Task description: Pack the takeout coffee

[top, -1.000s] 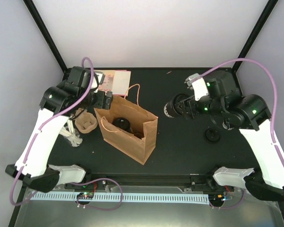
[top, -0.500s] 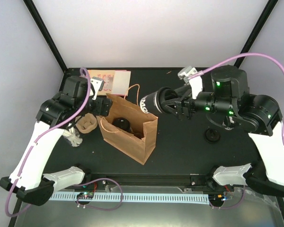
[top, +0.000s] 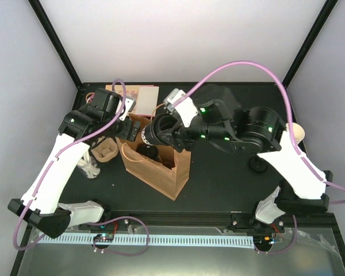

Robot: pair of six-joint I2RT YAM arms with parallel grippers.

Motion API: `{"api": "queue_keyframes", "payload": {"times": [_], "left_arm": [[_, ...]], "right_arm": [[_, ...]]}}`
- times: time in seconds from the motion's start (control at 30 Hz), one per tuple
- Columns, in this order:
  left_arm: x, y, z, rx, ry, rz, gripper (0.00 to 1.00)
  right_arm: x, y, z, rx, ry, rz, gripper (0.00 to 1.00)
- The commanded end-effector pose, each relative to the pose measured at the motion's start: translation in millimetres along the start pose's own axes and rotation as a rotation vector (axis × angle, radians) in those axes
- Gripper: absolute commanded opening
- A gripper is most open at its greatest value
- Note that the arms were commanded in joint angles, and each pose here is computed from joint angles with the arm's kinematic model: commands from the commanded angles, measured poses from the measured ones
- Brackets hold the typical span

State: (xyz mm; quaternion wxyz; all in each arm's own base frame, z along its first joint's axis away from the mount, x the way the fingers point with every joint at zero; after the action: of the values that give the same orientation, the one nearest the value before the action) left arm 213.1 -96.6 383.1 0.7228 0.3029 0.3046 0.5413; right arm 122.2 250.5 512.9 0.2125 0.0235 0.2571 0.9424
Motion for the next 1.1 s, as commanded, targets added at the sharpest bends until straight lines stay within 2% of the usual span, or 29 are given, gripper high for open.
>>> {"api": "queue_keyframes", "payload": {"times": [0.0,0.1,0.37,0.57,0.67,0.73,1.07], "left_arm": [[7.6,4.6,-0.3,0.022,-0.024,0.082,0.93],[8.3,3.7,-0.9,0.027,-0.016,0.082,0.83],[11.7,5.9,-1.0,0.022,-0.002,0.09,0.47],[13.2,8.9,-0.1,0.012,0.011,0.099,0.16],[13.1,11.0,-0.3,0.009,0.013,0.095,0.04],[13.3,11.8,-1.1,0.01,0.013,0.095,0.02],[13.3,16.2,-3.4,0.001,0.018,0.086,0.02]], "right_arm": [[-2.7,-8.5,-10.0,0.096,0.022,-0.116,0.57],[-0.8,-18.1,-15.5,0.147,0.03,-0.124,0.57],[11.7,-43.4,-27.7,0.288,0.062,-0.09,0.57],[22.6,-66.3,-30.7,0.327,0.075,-0.068,0.57],[24.2,-75.3,-29.4,0.325,0.074,-0.068,0.57],[25.2,-80.9,-28.7,0.322,0.077,-0.066,0.57],[27.5,-110.6,-43.7,0.382,0.076,-0.073,0.56]]}}
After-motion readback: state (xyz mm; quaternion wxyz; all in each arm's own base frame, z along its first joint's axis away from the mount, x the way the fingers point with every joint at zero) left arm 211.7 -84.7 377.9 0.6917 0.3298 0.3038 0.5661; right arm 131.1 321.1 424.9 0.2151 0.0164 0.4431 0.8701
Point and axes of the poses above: each gripper's point midway between its finger pads, its own y axis back along the fingers, its own x axis along the line the jaws close on, z = x × y, the point moved 10 cm from there along y, back along the fingers, and after that the axes turned 10 degrees about y, right-handed, at the moved point
